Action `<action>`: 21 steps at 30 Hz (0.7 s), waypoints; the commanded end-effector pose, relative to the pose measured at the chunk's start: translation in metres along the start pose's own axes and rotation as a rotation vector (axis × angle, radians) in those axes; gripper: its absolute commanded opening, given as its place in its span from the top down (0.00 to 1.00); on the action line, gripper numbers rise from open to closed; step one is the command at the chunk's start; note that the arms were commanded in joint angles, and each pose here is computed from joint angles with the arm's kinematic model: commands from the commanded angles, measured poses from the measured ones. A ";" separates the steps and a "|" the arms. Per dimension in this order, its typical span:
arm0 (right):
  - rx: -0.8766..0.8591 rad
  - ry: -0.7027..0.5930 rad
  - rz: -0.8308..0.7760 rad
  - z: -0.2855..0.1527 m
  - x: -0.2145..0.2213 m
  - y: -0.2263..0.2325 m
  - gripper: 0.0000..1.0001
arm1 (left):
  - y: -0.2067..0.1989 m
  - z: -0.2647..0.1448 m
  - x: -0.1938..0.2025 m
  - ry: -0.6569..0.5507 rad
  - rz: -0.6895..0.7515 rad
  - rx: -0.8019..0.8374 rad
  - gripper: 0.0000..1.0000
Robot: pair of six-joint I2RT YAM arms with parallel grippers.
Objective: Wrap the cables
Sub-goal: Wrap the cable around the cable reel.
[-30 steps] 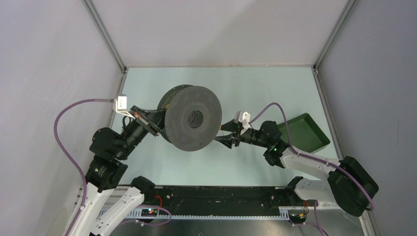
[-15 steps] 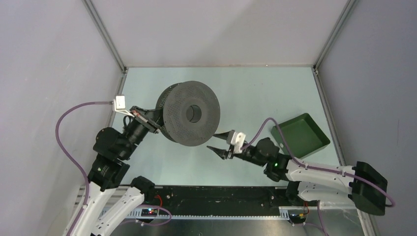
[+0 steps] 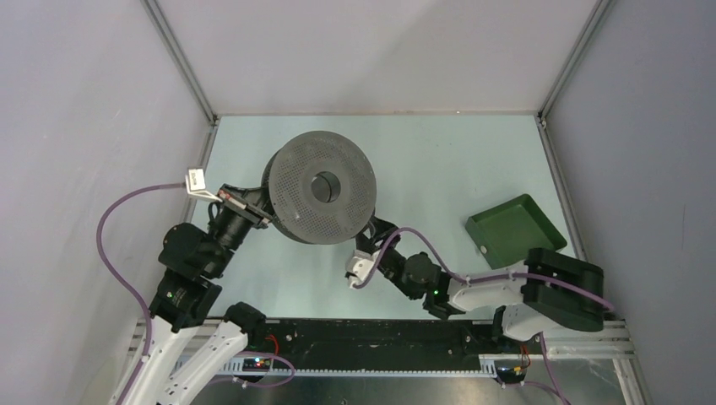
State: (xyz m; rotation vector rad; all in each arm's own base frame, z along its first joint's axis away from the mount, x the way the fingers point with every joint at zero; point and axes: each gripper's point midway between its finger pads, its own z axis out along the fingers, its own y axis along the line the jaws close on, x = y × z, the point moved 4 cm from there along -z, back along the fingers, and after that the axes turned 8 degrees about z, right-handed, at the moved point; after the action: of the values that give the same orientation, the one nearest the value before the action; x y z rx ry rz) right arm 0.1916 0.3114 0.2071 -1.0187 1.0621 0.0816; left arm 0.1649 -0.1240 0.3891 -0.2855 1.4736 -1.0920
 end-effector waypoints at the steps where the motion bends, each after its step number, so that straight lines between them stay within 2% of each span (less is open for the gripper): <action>1: 0.207 -0.023 -0.124 0.015 -0.017 -0.031 0.41 | -0.027 -0.005 -0.024 -0.096 -0.088 0.098 1.00; 6: 0.243 0.000 -0.133 0.030 -0.010 -0.032 0.45 | -0.031 -0.010 -0.028 -0.112 -0.091 0.111 1.00; 7: 0.243 0.010 -0.114 0.031 -0.006 -0.032 0.53 | -0.032 -0.011 -0.029 -0.116 -0.091 0.113 1.00; 8: 0.233 0.023 -0.095 0.032 -0.003 -0.029 0.67 | -0.033 -0.012 -0.030 -0.120 -0.092 0.116 1.00; 10: 0.209 0.048 -0.070 0.031 0.002 -0.024 0.83 | -0.032 -0.013 -0.031 -0.128 -0.094 0.112 1.00; 13: 0.164 0.082 -0.053 0.027 0.009 -0.016 0.99 | -0.032 -0.014 -0.031 -0.128 -0.103 0.114 1.00; 18: 0.094 0.057 0.004 0.017 0.009 -0.011 1.00 | -0.033 -0.014 -0.030 -0.121 -0.098 0.120 1.00; 21: -0.011 0.031 0.041 0.007 0.007 -0.003 1.00 | -0.030 -0.013 -0.031 -0.136 -0.087 0.105 1.00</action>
State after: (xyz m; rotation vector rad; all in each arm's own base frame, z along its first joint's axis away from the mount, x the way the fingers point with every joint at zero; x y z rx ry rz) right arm 0.2163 0.3132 0.1941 -1.0048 1.1150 -0.0642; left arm 0.1559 -0.1207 0.3971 -0.3236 1.4390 -1.1504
